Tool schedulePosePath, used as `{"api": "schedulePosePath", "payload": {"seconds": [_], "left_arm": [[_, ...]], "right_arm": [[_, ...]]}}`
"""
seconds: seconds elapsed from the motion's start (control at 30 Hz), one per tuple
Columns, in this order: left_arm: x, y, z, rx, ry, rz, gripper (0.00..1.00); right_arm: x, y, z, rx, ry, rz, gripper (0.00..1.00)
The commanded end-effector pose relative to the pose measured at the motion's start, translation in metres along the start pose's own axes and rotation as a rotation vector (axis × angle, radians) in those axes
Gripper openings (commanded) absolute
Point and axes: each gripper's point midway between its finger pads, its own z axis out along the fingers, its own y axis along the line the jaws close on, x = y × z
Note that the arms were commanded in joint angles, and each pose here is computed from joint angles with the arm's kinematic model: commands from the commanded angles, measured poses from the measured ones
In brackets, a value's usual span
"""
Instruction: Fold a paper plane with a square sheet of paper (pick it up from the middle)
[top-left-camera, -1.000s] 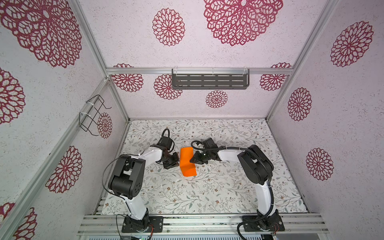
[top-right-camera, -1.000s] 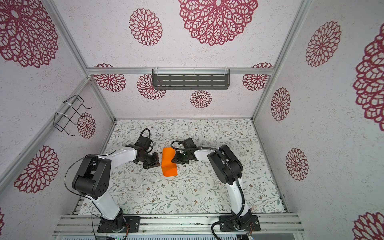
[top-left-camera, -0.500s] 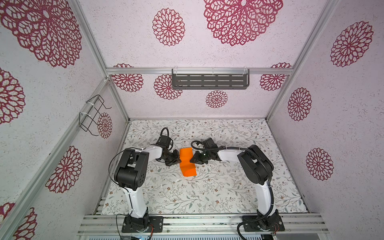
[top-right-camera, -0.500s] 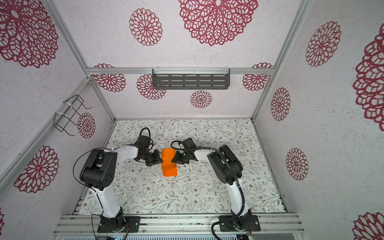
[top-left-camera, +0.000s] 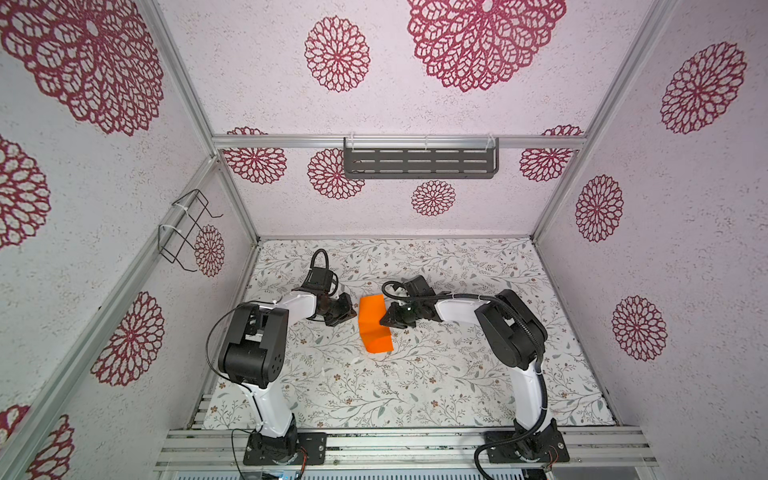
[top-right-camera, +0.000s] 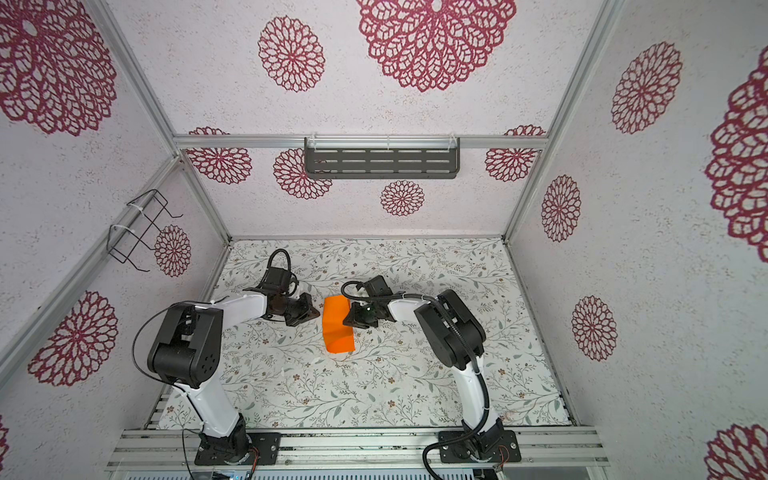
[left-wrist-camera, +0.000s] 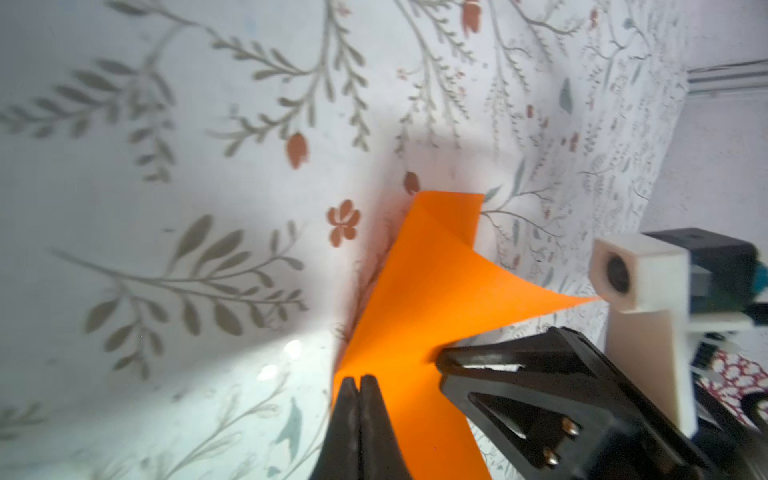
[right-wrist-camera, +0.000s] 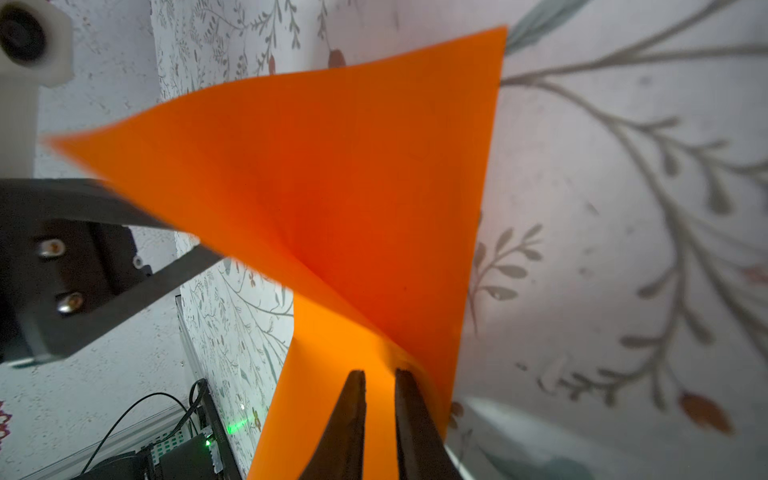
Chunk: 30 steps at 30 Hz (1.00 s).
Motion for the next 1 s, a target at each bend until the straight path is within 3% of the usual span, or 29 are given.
{"api": "schedulePosePath", "payload": {"seconds": [0.0, 0.23, 0.37, 0.6, 0.97], "left_arm": [[-0.003, -0.020, 0.007, 0.084, -0.013, 0.019, 0.05], [-0.004, -0.004, 0.023, 0.031, 0.006, 0.003, 0.05], [-0.005, 0.021, 0.027, -0.066, -0.008, -0.034, 0.05], [-0.013, 0.048, 0.014, -0.205, -0.064, -0.035, 0.04], [-0.024, -0.016, 0.001, 0.014, -0.088, 0.110, 0.03]], "right_arm": [[0.052, -0.089, 0.014, 0.302, 0.126, 0.122, 0.20], [0.053, -0.090, 0.014, 0.304, 0.129, 0.119, 0.20], [0.054, -0.091, 0.014, 0.308, 0.130, 0.120, 0.20], [0.057, -0.093, 0.012, 0.319, 0.131, 0.117, 0.19], [0.057, -0.092, 0.013, 0.321, 0.132, 0.110, 0.19]]}}
